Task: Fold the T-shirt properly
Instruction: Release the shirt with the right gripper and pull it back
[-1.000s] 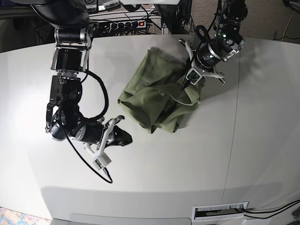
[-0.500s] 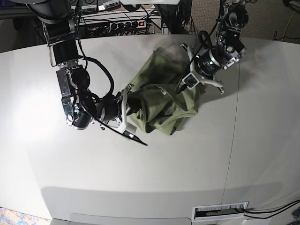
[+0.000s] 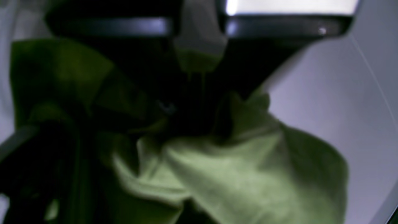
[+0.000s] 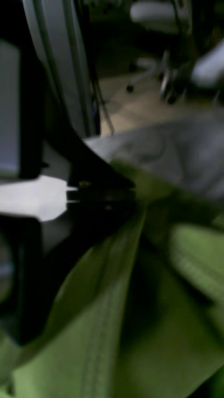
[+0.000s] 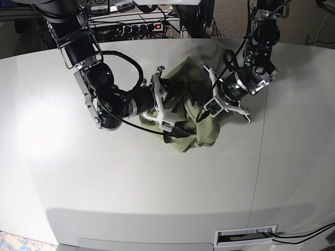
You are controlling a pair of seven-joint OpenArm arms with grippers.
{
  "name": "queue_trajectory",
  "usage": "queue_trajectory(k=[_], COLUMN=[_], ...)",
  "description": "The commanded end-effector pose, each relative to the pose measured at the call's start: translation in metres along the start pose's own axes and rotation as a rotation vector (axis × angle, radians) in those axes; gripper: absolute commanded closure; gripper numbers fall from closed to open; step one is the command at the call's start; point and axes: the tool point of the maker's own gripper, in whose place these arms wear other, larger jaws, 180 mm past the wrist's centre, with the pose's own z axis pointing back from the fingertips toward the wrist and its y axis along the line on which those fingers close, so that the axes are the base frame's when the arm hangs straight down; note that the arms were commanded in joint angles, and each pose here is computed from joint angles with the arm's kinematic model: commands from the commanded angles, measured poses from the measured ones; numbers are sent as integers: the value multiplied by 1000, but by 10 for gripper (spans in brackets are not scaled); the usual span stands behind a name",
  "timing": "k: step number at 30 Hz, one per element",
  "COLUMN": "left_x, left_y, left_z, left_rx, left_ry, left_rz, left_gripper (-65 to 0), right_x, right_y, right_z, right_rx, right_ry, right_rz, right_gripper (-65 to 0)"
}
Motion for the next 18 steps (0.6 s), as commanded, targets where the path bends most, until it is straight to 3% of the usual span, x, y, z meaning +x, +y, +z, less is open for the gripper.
queue_trajectory(k=[1, 4, 10, 15, 18], left_x=[10, 0, -40, -53, -44], left_y=[7, 12, 35, 70, 77], left_z=[3, 5, 16, 31, 39], left_rx=[16, 26, 101, 279, 334], left_ry=[-34, 10, 212, 310, 300], left_rz=[-19, -45, -71, -96, -75], left_gripper=[0, 0, 0, -46, -46], right_x=[23, 38, 44, 61, 75], right_y=[4, 17, 17, -1, -17], right_z=[10, 9, 11, 35, 61], right_rx=[21, 88, 87, 21, -46], right_ry=[-72, -131, -144, -211, -284], right_rz=[28, 25, 33, 37, 29], right_gripper=[0, 0, 0, 0, 0])
